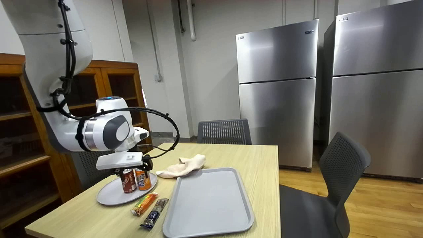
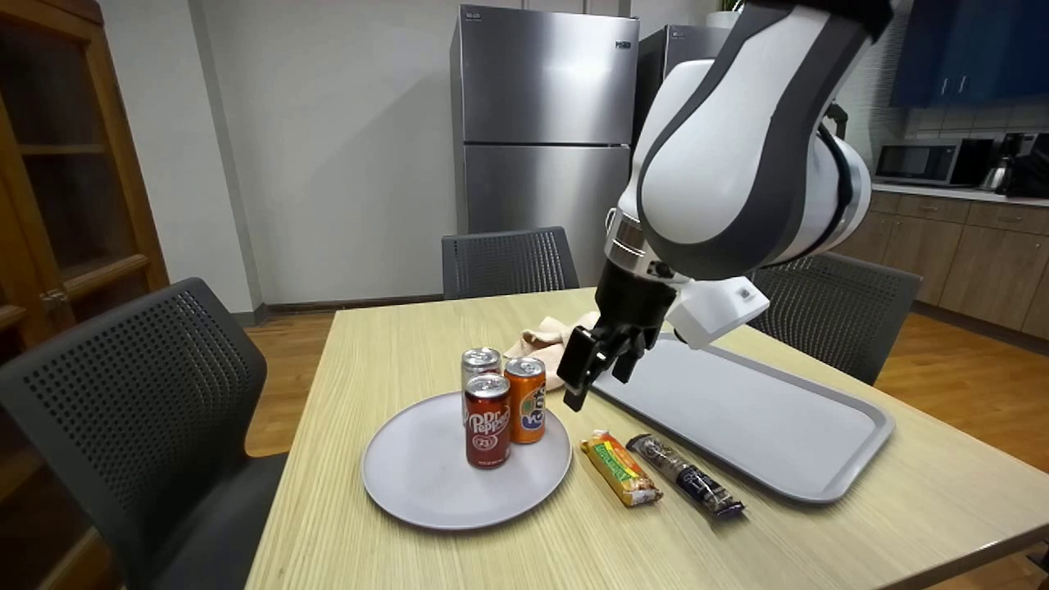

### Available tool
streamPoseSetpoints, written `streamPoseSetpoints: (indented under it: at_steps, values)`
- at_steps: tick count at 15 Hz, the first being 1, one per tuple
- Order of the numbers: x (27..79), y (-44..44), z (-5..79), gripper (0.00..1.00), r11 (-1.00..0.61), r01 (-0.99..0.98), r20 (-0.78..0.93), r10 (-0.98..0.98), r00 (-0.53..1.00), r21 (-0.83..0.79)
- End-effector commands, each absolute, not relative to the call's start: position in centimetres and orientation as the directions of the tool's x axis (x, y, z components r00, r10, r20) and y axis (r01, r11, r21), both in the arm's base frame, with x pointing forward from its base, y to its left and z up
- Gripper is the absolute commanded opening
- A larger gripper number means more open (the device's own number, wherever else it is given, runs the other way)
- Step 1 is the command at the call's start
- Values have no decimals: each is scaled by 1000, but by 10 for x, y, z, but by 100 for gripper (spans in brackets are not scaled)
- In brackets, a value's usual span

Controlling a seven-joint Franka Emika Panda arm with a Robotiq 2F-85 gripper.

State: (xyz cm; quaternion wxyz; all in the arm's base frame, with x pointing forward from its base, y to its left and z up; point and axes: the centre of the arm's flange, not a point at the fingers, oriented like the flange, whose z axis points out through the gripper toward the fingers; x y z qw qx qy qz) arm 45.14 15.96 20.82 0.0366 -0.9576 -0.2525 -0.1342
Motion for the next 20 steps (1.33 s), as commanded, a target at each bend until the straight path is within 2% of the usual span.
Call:
streamPoseSetpoints:
  at_steps: [1,20]
  values:
    - [469,180,218,100,-886,464,279,449,849,15]
    - [531,223,191,100,-767,622,178,642,746,161]
